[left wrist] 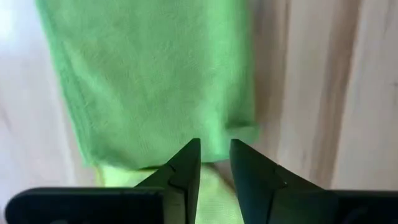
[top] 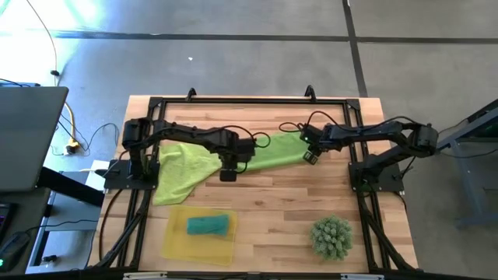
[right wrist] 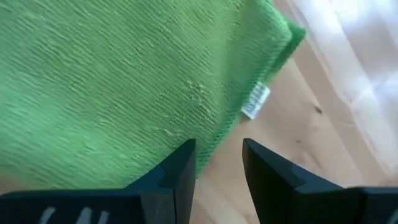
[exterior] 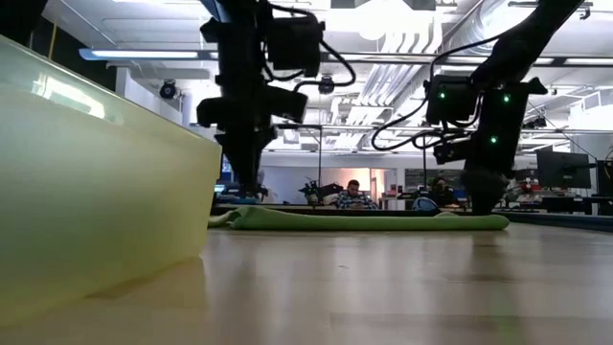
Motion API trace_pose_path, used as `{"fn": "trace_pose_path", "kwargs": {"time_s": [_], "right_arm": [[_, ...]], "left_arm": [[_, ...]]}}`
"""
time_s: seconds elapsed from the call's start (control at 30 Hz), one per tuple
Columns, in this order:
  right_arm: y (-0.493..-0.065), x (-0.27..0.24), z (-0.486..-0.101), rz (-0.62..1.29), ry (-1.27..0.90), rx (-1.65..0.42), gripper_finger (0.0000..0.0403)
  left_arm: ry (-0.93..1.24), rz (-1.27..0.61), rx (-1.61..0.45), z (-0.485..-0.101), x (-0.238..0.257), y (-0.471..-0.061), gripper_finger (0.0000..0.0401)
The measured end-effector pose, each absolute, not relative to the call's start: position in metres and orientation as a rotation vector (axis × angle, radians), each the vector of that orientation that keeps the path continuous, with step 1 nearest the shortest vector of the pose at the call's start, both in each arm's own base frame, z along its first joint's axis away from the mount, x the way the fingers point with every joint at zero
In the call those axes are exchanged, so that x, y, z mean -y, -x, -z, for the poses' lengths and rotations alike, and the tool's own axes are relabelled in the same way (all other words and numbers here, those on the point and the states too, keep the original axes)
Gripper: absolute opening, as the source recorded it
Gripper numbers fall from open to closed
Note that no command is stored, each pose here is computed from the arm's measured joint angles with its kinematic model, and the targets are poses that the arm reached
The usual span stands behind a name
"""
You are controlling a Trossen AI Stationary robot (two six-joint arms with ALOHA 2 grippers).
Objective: Roll microfiber towels into tight, uniform cylinder then place into a basket
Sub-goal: Roll the green microfiber towel
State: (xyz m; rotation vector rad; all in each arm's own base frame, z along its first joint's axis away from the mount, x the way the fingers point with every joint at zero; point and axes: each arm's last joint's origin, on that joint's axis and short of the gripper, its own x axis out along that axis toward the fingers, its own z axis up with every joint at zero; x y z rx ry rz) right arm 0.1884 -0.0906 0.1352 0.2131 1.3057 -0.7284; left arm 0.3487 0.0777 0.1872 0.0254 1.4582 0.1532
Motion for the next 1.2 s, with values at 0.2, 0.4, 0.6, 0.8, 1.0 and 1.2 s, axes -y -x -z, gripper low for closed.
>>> {"fn": "trace_pose_path", "kwargs": {"time_s": [0.2, 0.4, 0.6, 0.8, 1.0, 1.2], "right_arm": [[-0.194, 0.087, -0.141, 0.671, -0.366, -1.283, 0.0125], [-0.197, 0.071, -0.14, 0.613, -0.521, -1.299, 0.0125], [-0.198, 0.051, -0.137, 0.583, -0.521, -1.332, 0.0125], [-0.194, 0.042, -0.131, 0.624, -0.481, -1.332, 0.0125], [-0.193, 0.045, -0.131, 0.669, -0.387, -1.329, 0.0125], [-0.194, 0.051, -0.131, 0.74, -0.108, -1.31, 0.0125]], "left_arm": [[-0.019, -0.194, -1.295, -0.184, -0.091, -0.364, 0.0076], [0.046, -0.195, -1.364, -0.174, -0.106, -0.356, 0.0076], [0.118, -0.154, -1.371, -0.159, -0.113, -0.359, 0.0076], [0.132, -0.11, -1.472, -0.14, -0.106, -0.358, 0.0076], [0.133, -0.093, -1.505, -0.138, -0.095, -0.359, 0.0076], [0.296, -0.004, -1.477, -0.138, -0.079, -0.363, 0.0076]]}}
